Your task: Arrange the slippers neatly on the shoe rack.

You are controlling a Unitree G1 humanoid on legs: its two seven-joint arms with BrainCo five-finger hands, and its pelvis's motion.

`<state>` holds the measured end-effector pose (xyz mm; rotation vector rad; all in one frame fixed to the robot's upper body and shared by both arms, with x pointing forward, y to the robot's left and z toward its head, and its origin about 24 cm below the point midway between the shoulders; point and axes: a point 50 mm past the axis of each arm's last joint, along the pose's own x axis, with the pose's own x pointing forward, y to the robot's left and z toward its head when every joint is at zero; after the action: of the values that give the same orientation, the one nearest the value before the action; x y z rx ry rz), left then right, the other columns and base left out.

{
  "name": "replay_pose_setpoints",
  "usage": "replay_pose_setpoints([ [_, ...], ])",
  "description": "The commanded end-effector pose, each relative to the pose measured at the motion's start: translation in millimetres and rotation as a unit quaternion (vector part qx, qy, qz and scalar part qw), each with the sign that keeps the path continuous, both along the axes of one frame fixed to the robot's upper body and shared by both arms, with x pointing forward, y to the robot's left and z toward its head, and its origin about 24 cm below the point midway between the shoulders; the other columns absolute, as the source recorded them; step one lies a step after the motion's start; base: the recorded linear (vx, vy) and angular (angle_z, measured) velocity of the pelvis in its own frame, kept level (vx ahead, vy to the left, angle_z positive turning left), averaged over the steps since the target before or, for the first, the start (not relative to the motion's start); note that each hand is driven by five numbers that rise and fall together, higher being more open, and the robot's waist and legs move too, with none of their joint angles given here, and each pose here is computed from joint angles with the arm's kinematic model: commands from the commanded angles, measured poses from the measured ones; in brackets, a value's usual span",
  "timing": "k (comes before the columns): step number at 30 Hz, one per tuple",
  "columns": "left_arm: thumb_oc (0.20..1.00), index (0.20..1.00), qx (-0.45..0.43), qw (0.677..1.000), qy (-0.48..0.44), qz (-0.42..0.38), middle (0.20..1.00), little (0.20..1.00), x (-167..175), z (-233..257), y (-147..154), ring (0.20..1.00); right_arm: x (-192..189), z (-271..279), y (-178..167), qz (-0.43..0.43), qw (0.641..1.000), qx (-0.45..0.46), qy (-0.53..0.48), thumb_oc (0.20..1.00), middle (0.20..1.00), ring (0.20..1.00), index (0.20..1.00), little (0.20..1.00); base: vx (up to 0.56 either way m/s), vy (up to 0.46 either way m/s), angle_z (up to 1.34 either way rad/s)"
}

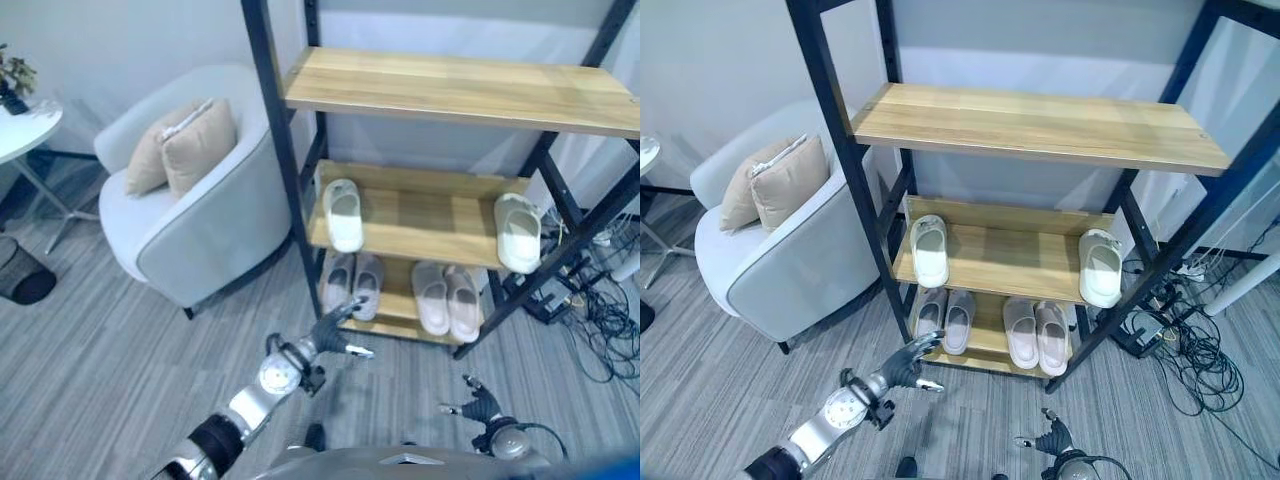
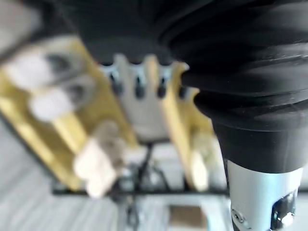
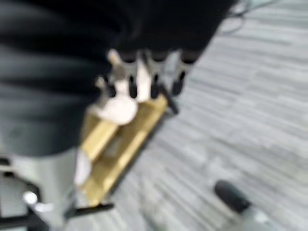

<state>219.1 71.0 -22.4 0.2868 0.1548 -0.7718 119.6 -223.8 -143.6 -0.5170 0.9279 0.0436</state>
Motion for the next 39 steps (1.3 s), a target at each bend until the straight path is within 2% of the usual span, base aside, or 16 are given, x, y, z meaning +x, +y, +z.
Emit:
replay_pose_setpoints([
  [1, 1.000, 1.000, -0.052, 0.996, -0.032, -0.061, 1.000, 1.000, 9, 27, -22, 1.000, 19, 9, -6, -0.003, 1.000, -0.001, -0.031, 1.000, 1.000, 1.000, 1.000, 1.000, -0.02, -0.015, -0.22],
  [3, 1.000, 1.000, -0.057, 0.982, -0.109, -0.144, 1.000, 1.000, 17, 62, -57, 1.000, 19, 8, -4, 0.003, 1.000, 0.001, -0.029, 1.000, 1.000, 1.000, 1.000, 1.000, -0.01, -0.013, -0.19],
  [5, 1.000, 1.000, -0.055, 0.967, -0.175, -0.179, 1.000, 1.000, 23, 86, -81, 1.000, 23, 10, -3, 0.012, 0.999, 0.003, -0.038, 1.000, 1.000, 1.000, 1.000, 1.000, 0.01, -0.018, -0.30],
  [8, 1.000, 1.000, -0.041, 0.958, -0.215, -0.185, 1.000, 1.000, 28, 96, -91, 1.000, 25, 12, 0, 0.016, 0.999, 0.007, -0.045, 1.000, 1.000, 1.000, 1.000, 1.000, 0.04, -0.007, -0.16],
  [9, 1.000, 1.000, 0.004, 0.935, -0.293, -0.202, 1.000, 1.000, 37, 111, -109, 1.000, 31, 16, -1, 0.018, 0.998, 0.009, -0.061, 1.000, 1.000, 1.000, 1.000, 1.000, 0.06, 0.002, -0.17],
  [10, 1.000, 1.000, 0.017, 0.930, -0.309, -0.201, 1.000, 1.000, 41, 113, -112, 1.000, 33, 18, -3, 0.018, 0.998, 0.007, -0.067, 1.000, 1.000, 1.000, 1.000, 1.000, 0.08, 0.002, -0.18],
  [15, 1.000, 1.000, 0.104, 0.901, -0.383, -0.175, 1.000, 1.000, 62, 114, -109, 1.000, 36, 25, -8, 0.012, 0.996, 0.010, -0.092, 1.000, 1.000, 1.000, 1.000, 1.000, 0.05, 0.002, -0.30],
  [17, 1.000, 1.000, 0.185, 0.847, -0.476, -0.147, 1.000, 1.000, 87, 133, -99, 1.000, 39, 35, -18, 0.008, 0.993, 0.005, -0.117, 1.000, 1.000, 1.000, 1.000, 1.000, 0.05, 0.013, -0.28],
  [18, 1.000, 1.000, 0.185, 0.847, -0.476, -0.147, 1.000, 1.000, 87, 133, -99, 1.000, 39, 35, -18, 0.008, 0.993, 0.005, -0.117, 1.000, 1.000, 1.000, 1.000, 1.000, -0.01, 0.021, -0.41],
  [19, 1.000, 1.000, 0.202, 0.823, -0.517, -0.122, 1.000, 1.000, 99, 152, -91, 1.000, 40, 37, -24, -0.002, 0.992, 0.001, -0.124, 1.000, 1.000, 1.000, 1.000, 1.000, -0.03, 0.011, -0.19],
  [23, 1.000, 1.000, 0.230, 0.794, -0.558, -0.077, 1.000, 1.000, 116, 174, -81, 1.000, 47, 40, -26, -0.007, 0.991, -0.005, -0.136, 1.000, 1.000, 1.000, 1.000, 1.000, -0.04, 0.034, -0.24],
  [24, 1.000, 1.000, 0.253, 0.774, -0.578, -0.055, 1.000, 1.000, 125, 187, -76, 1.000, 52, 42, -26, -0.013, 0.990, -0.006, -0.143, 1.000, 1.000, 1.000, 1.000, 1.000, -0.05, 0.045, -0.25],
  [29, 1.000, 1.000, 0.272, 0.757, -0.595, -0.016, 1.000, 1.000, 136, 198, -68, 1.000, 54, 38, -23, -0.023, 0.990, -0.009, -0.138, 1.000, 1.000, 1.000, 1.000, 1.000, 0.00, 0.017, -0.10],
  [33, 1.000, 1.000, 0.340, 0.710, -0.615, 0.053, 1.000, 1.000, 162, 224, -43, 1.000, 62, 42, -21, -0.031, 0.987, -0.009, -0.157, 1.000, 1.000, 1.000, 1.000, 1.000, 0.01, 0.016, -0.03],
  [36, 1.000, 1.000, 0.364, 0.688, -0.626, 0.055, 1.000, 1.000, 165, 232, -42, 1.000, 62, 42, -21, -0.032, 0.987, -0.011, -0.158, 1.000, 1.000, 1.000, 1.000, 1.000, 0.01, 0.008, -0.01],
  [39, 1.000, 1.000, 0.417, 0.643, -0.640, 0.059, 1.000, 1.000, 174, 248, -30, 1.000, 61, 42, -20, -0.026, 0.987, -0.012, -0.156, 1.000, 1.000, 1.000, 1.000, 1.000, 0.00, 0.004, 0.04],
])
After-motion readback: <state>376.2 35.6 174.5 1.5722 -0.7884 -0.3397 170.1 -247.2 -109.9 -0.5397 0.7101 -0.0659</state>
